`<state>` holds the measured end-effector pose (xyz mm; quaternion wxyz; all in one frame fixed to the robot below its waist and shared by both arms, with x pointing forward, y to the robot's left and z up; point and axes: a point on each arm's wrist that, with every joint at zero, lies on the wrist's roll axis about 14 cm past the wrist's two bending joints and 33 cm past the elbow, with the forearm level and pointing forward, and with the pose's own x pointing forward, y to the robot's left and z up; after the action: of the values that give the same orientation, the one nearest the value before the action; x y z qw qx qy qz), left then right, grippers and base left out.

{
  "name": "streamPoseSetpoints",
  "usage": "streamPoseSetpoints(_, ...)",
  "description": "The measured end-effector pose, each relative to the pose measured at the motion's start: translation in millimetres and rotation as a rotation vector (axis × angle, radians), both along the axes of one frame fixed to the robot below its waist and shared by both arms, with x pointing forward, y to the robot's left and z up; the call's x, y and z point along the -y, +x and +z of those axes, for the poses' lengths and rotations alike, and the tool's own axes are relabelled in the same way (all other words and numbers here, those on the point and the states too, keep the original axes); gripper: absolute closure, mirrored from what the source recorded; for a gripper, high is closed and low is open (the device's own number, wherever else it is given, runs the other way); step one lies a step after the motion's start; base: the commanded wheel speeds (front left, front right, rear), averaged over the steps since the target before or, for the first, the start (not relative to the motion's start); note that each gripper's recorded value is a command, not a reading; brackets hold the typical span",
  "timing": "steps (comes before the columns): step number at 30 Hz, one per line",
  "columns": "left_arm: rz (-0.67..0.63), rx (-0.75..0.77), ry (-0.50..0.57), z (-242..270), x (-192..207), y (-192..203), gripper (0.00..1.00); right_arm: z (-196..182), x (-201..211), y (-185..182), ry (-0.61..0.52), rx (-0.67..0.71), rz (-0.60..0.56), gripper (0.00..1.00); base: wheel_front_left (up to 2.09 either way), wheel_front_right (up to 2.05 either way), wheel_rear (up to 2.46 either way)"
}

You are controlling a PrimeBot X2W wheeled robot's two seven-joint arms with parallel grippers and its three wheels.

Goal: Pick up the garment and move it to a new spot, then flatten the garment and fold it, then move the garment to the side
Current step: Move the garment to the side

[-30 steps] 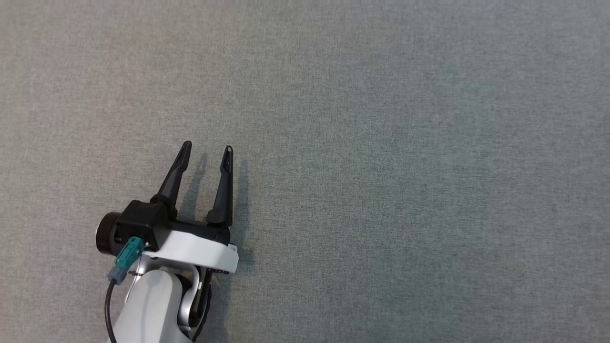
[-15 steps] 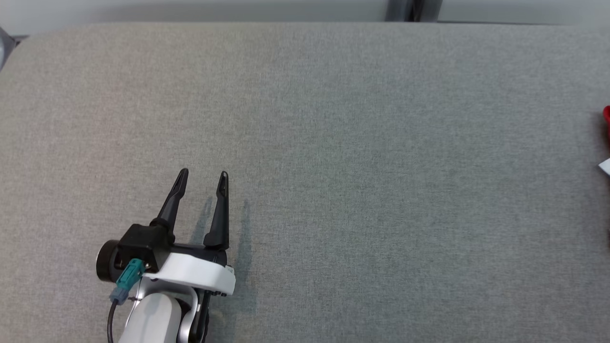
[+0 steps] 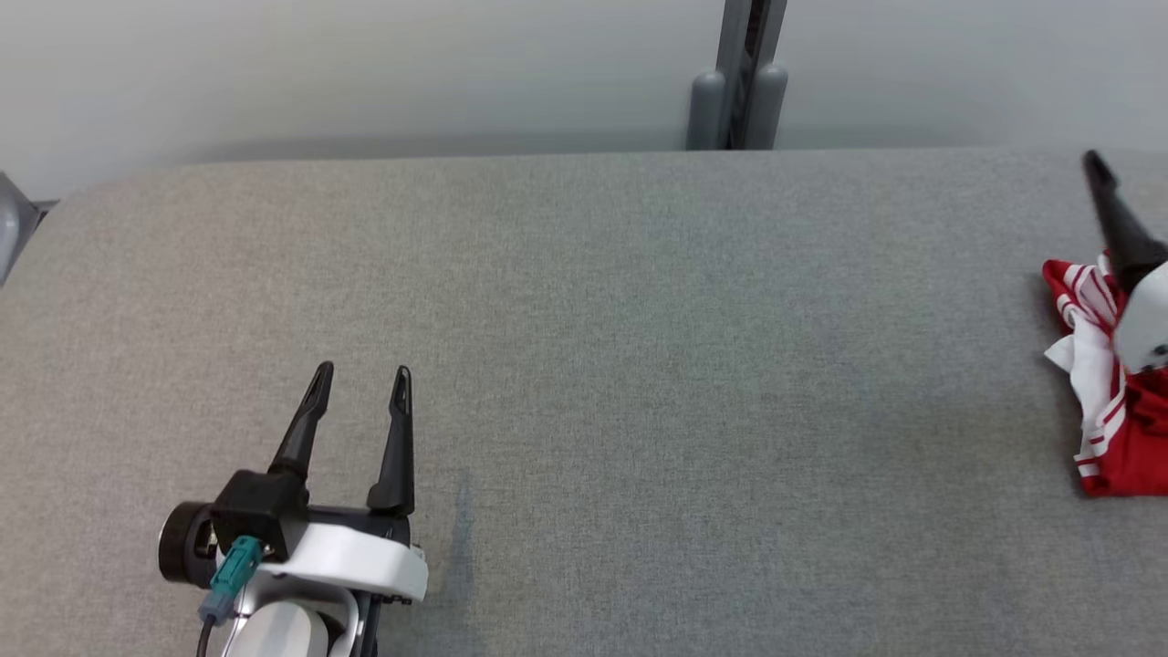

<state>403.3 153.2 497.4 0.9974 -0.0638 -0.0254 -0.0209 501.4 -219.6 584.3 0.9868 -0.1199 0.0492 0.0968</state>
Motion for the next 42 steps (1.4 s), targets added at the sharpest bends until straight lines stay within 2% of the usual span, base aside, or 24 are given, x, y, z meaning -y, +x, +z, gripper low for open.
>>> streamPoseSetpoints(4, 0.009, 0.014, 0.006, 5.1, -2.8, -8.0, 0.0, 8.1, -23.0, -10.5, 0.066, 0.083, 0.05, 0.0, 0.0, 0.0, 0.0)
streamPoseSetpoints(6, 0.024, 0.041, 0.011, 14.2, -7.8, -13.5, 0.0, 13.2, -46.1, -23.0, 0.135, 0.158, 0.093, 0.0, 0.0, 0.0, 0.0)
streamPoseSetpoints(9, 0.039, 0.054, 0.013, 19.0, -11.2, -19.8, 0.0, 16.7, -64.9, -35.5, 0.167, 0.228, 0.131, 0.0, 0.0, 0.0, 0.0)
streamPoseSetpoints(15, 0.049, 0.086, 0.018, 29.0, -14.4, -29.9, 0.0, 15.7, -93.6, -57.7, 0.272, 0.325, 0.155, 0.0, 0.0, 0.0, 0.0)
streamPoseSetpoints(20, 0.061, 0.105, 0.026, 35.2, -17.4, -33.9, 0.0, -3.4, -110.3, -69.6, 0.308, 0.309, 0.15, 0.0, 0.0, 0.0, 0.0)
streamPoseSetpoints(28, 0.101, 0.114, 0.013, 38.1, -24.3, -43.7, 0.0, -41.1, -127.7, -87.0, 0.278, 0.225, 0.157, 0.0, 0.0, 0.0, 0.0)
streamPoseSetpoints(33, 0.093, 0.09, 0.012, 30.3, -21.0, -48.7, 0.0, -49.0, -127.5, -97.2, 0.26, 0.213, 0.154, 0.0, 0.0, 0.0, 0.0)
streamPoseSetpoints(42, 0.083, 0.067, 0.008, 22.8, -17.1, -51.6, 0.0, -57.4, -124.4, -108.6, 0.297, 0.188, 0.136, 0.0, 0.0, 0.0, 0.0)
